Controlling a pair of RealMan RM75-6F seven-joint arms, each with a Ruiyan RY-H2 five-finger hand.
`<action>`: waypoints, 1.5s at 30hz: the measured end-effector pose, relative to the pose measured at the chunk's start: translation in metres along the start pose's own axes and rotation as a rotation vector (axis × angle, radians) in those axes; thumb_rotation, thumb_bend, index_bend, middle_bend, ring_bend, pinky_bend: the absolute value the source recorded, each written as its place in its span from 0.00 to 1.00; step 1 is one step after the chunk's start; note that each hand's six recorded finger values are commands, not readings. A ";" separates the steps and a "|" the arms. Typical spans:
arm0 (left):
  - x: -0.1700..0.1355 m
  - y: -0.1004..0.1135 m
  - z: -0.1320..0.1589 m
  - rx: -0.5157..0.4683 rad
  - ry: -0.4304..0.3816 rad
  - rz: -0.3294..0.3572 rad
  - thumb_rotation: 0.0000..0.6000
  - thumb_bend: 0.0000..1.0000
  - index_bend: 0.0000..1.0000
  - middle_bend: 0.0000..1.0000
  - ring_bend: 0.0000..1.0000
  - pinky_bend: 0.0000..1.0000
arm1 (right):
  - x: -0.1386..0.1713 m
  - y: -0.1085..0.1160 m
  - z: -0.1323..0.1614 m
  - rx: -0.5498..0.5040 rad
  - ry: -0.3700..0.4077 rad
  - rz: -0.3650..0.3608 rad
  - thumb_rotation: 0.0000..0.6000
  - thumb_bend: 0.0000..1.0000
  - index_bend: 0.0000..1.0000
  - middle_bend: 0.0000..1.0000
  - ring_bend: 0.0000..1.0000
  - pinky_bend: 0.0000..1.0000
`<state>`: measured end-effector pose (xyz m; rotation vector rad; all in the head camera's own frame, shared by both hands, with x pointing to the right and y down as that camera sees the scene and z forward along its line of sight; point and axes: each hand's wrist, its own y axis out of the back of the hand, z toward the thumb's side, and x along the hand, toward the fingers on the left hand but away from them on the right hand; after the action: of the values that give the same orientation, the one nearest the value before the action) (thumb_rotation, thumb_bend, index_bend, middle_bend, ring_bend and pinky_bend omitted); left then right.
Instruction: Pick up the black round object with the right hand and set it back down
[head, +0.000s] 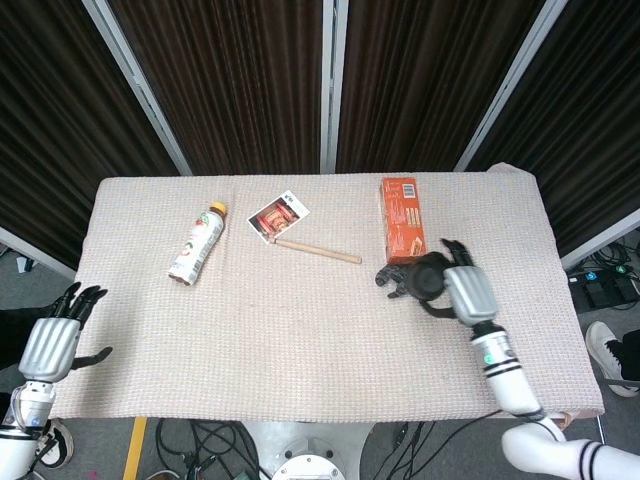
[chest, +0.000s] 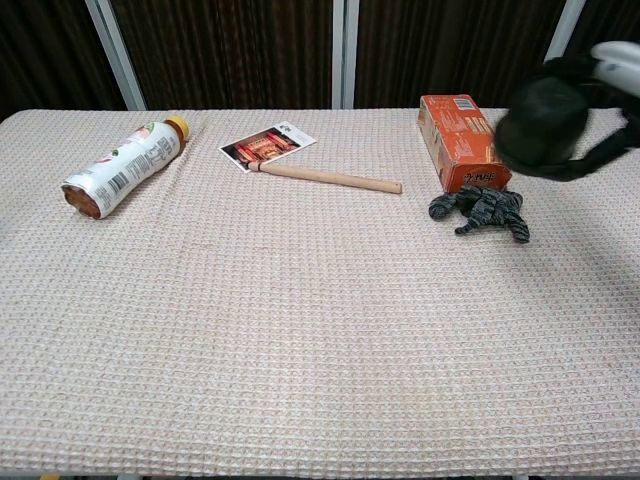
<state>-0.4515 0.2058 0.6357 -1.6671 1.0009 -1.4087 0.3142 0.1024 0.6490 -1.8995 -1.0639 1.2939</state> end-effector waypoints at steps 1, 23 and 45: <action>0.001 -0.001 0.001 -0.001 -0.005 -0.001 1.00 0.12 0.14 0.12 0.00 0.18 | 0.005 0.005 -0.014 -0.001 -0.034 -0.003 1.00 0.20 0.34 0.42 0.02 0.00; 0.001 -0.004 0.004 0.013 -0.014 -0.017 1.00 0.12 0.14 0.12 0.00 0.18 | -0.004 -0.015 0.006 -0.079 -0.001 0.055 1.00 0.20 0.34 0.42 0.02 0.00; -0.004 0.000 -0.005 0.003 0.006 -0.009 1.00 0.12 0.14 0.12 0.00 0.18 | -0.022 -0.071 0.085 -0.057 0.188 0.170 1.00 0.20 0.34 0.42 0.03 0.00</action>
<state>-0.4567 0.2089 0.6350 -1.6683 0.9948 -1.4213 0.2098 0.1220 0.6875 -2.1461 -0.8677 1.1569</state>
